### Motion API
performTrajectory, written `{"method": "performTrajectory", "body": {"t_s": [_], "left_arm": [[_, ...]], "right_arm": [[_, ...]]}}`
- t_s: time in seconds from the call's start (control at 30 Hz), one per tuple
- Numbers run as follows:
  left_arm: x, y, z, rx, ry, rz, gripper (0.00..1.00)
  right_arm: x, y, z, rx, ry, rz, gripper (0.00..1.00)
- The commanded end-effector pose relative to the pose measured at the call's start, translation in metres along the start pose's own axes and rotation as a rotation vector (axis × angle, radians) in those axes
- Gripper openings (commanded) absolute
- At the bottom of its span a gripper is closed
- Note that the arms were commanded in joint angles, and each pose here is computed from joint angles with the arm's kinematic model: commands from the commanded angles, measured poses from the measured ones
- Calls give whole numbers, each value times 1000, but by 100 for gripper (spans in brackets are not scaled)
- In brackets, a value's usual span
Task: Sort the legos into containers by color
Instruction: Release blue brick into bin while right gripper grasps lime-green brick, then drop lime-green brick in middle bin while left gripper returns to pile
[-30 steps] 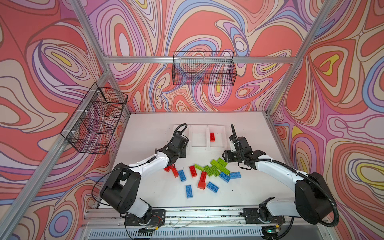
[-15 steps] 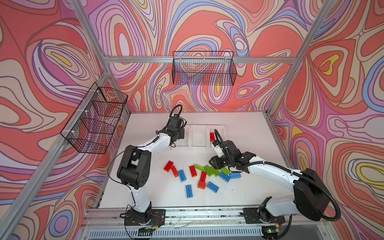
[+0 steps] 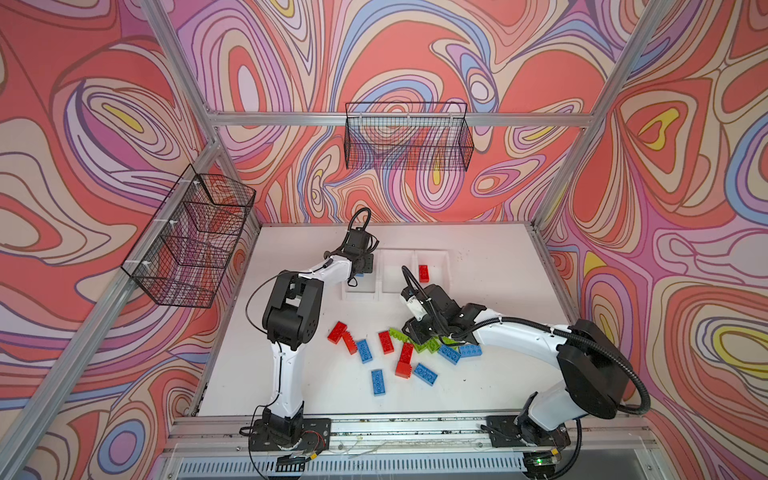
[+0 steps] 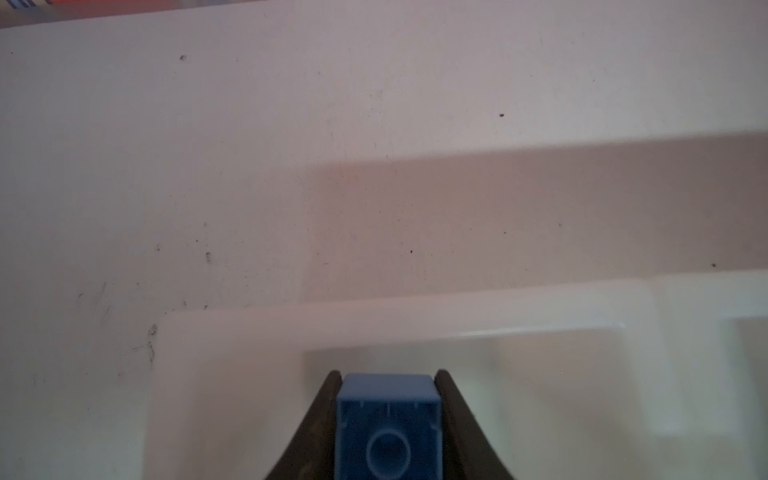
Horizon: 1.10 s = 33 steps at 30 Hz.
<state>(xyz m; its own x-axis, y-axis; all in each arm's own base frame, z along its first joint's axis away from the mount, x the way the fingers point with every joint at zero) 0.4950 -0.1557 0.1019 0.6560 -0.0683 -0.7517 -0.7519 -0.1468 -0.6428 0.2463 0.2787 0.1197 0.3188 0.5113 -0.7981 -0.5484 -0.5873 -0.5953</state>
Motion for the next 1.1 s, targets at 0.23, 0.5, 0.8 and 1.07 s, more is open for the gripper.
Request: {"method": "performTrajectory", "body": {"t_s": [0.23, 0.5, 0.8, 1.07], "left_arm": [[-44, -39, -6, -30, 50, -95, 68], [-113, -55, -1, -38, 82, -199, 68], [-157, -20, 31, -52, 37, -197, 68], [-176, 19, 56, -54, -21, -135, 68]], "right_arm": [[21, -8, 12, -119, 9, 41, 44], [36, -6, 9, -156, 51, 83, 44], [54, 1, 8, -177, 57, 132, 38], [45, -11, 12, -174, 37, 81, 15]]}}
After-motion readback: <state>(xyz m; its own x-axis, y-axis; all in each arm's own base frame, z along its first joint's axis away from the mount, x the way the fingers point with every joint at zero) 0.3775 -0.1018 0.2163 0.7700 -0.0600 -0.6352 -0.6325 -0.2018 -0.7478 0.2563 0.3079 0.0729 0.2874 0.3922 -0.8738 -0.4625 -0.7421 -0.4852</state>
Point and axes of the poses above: each gripper's point midway between its finger pads, its own x axis out along the fingers, its own z axis along the line the jaws close on, y = z × x, the point moved 5 cm from there along -x, back along the fingers, and after that the axes turned 11 degrees about -x, right-handed, at the moved point
